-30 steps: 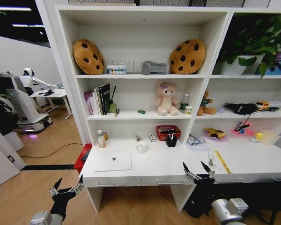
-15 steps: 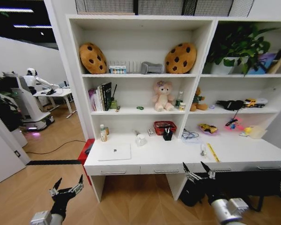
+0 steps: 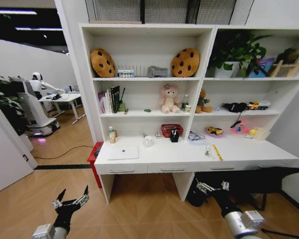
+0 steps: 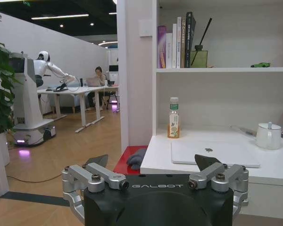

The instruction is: Organize the objects on the table.

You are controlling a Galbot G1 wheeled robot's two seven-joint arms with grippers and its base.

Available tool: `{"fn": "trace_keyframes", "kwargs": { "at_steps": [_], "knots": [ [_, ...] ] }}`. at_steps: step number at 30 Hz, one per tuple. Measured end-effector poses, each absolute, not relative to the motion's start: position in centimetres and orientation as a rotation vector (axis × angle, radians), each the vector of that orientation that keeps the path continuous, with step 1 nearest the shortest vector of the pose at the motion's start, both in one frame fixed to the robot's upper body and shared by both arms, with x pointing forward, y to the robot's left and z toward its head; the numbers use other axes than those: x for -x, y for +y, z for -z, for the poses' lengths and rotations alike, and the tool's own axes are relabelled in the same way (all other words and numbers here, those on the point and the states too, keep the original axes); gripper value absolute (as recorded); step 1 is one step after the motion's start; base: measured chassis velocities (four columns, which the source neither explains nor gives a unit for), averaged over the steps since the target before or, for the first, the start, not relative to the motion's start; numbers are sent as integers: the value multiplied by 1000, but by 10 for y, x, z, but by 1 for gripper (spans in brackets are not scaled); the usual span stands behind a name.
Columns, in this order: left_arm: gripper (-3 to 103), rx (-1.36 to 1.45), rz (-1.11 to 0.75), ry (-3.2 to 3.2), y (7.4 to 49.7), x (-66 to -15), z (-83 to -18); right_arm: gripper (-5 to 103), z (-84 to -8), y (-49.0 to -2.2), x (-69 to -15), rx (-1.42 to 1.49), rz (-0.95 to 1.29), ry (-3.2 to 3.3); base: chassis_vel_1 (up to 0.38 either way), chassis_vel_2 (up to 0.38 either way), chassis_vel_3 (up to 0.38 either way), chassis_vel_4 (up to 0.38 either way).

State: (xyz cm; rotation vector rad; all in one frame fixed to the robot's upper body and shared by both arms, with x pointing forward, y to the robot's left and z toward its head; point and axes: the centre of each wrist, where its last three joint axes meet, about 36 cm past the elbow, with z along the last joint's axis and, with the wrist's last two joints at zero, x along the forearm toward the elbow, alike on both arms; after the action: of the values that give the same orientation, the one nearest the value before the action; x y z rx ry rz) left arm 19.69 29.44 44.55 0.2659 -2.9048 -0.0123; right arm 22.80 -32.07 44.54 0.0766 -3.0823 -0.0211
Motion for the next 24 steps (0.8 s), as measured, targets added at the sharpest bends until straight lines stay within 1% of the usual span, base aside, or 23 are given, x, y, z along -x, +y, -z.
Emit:
{"fn": "trace_keyframes", "kwargs": {
  "at_steps": [24],
  "knots": [
    [100,-266,12,-2905,294,-197,-446,100,-445,-321,-228,-77,21,-3082,5,-2,-4,5]
  ]
}}
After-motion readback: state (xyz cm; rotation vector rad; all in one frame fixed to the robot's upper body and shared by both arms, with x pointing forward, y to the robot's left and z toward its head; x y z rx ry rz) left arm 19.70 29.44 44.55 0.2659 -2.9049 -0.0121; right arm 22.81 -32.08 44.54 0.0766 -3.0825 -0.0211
